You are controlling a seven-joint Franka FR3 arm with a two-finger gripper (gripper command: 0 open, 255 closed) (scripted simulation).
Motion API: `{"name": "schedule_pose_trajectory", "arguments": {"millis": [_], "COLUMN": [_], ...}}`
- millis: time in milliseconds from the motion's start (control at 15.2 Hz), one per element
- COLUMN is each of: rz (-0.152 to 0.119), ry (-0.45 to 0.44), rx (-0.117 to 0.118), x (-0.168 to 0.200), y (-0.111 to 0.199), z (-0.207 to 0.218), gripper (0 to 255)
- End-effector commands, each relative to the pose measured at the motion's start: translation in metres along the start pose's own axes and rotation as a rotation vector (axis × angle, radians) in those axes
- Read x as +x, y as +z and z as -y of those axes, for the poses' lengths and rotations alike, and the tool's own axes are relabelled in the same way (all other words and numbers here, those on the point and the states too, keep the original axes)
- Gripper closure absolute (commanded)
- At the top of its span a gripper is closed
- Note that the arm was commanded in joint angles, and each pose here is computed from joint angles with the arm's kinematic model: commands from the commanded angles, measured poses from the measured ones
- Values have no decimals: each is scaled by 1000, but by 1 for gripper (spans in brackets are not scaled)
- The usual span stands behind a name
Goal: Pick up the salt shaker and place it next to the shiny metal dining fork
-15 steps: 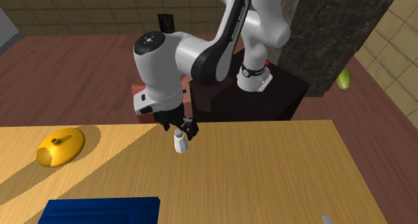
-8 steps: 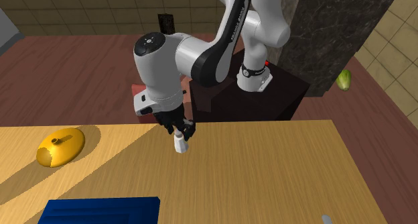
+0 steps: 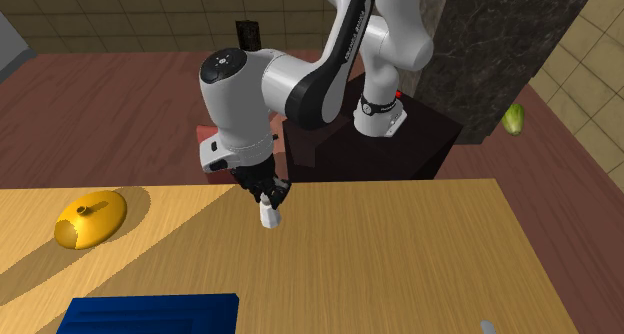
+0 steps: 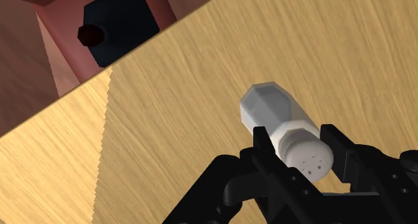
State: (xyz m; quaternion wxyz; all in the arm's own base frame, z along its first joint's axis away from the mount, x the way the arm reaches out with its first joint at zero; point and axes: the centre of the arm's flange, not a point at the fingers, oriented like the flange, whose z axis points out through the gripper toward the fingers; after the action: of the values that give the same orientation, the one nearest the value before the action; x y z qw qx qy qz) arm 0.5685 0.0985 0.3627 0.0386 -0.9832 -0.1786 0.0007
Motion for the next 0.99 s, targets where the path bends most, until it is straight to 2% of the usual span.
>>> {"name": "schedule_pose_trajectory", "arguments": {"millis": [0, 924], "rz": [0, 0], "ry": [0, 0], "rx": [0, 0], "x": [0, 1], "y": [0, -73], "z": [0, 6], "gripper": [255, 255]}}
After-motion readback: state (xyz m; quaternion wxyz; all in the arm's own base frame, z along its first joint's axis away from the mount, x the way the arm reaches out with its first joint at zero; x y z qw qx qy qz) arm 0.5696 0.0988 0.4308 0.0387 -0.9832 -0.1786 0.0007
